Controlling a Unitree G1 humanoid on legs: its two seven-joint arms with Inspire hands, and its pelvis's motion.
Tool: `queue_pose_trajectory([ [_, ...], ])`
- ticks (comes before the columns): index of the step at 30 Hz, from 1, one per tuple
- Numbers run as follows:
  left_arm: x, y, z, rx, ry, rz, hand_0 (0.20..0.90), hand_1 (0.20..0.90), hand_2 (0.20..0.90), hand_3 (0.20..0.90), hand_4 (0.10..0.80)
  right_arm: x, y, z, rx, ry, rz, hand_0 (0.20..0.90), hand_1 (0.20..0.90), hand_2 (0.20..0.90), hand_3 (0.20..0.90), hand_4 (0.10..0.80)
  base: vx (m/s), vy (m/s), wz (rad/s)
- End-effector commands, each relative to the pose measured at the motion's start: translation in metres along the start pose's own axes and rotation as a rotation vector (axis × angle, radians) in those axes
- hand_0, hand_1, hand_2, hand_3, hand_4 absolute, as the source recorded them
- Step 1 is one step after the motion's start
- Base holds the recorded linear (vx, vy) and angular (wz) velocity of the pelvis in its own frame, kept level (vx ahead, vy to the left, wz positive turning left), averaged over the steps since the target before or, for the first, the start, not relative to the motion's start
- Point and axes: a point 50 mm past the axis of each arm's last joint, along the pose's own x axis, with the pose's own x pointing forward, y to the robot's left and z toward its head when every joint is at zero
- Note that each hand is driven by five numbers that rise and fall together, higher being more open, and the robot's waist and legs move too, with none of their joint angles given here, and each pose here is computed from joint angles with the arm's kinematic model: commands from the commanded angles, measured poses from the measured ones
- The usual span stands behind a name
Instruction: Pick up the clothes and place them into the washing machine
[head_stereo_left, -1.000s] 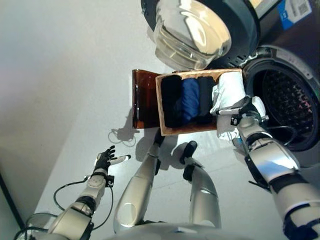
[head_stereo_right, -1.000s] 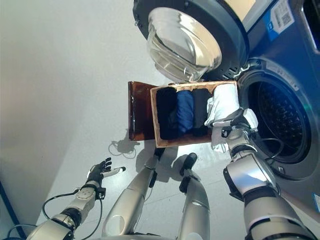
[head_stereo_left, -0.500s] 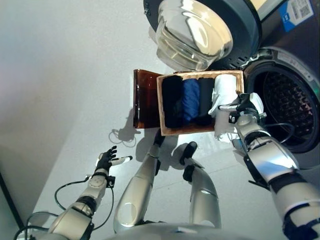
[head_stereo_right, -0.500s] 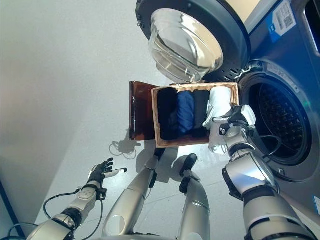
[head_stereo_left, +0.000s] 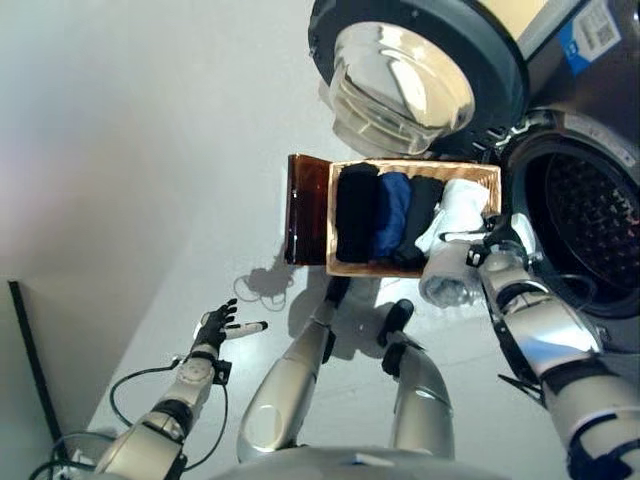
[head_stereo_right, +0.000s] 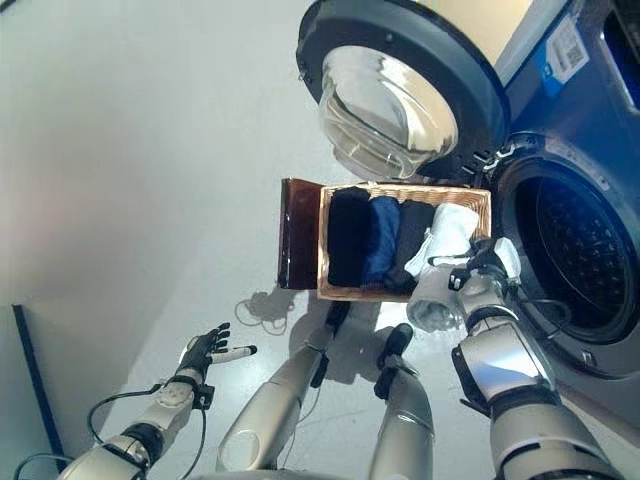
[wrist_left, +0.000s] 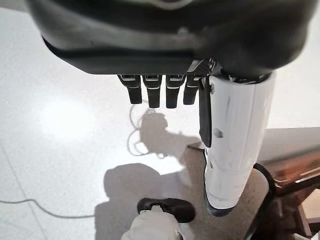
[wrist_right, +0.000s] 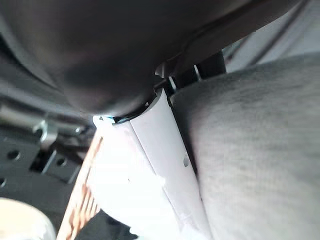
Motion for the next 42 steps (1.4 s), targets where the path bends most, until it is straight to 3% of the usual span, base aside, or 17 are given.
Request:
queue_pose_trajectory([
  [1,-0.01,0.007,-0.022,-0.011,0.035,0.034,0.9,0.9,0.9,0.9,0.8,0.007,-0.035,-0.008,0.104,-0.027,-0.092,0.2,0.2,0.2,0.2,0.3,0.006,0.042,-0.08],
  [12,-0.011,0.009,-0.019,-0.026,0.0,0.041,0.9,0.9,0.9,0.9,0.8,0.009,-0.051,-0.002,0.458,-0.065,-0.148,0.2,0.2,0.2,0.2,0.3,-0.042,0.045,-0.15],
  [17,-0.01,0.016,-0.019,-0.056,0.003,0.087,0.9,0.9,0.9,0.9,0.8,0.004,-0.032,0.016,0.651,-0.155,-0.09,0.2,0.2,0.2,0.2,0.3,0.0,0.017,-0.17],
  [28,-0.01,0.01,-0.019,-0.159,-0.006,0.134,0.9,0.9,0.9,0.9,0.8,-0.025,0.023,0.01,1.235,-0.191,0.007,0.2,0.2,0.2,0.2,0.3,-0.024,-0.006,-0.09],
  [42,-0.009,0.006,-0.013,-0.229,-0.038,0.15,0.9,0.9,0.9,0.9,0.8,-0.03,-0.032,0.06,1.523,-0.467,-0.177,0.2,0.2,0.2,0.2,0.3,-0.022,-0.021,-0.01],
])
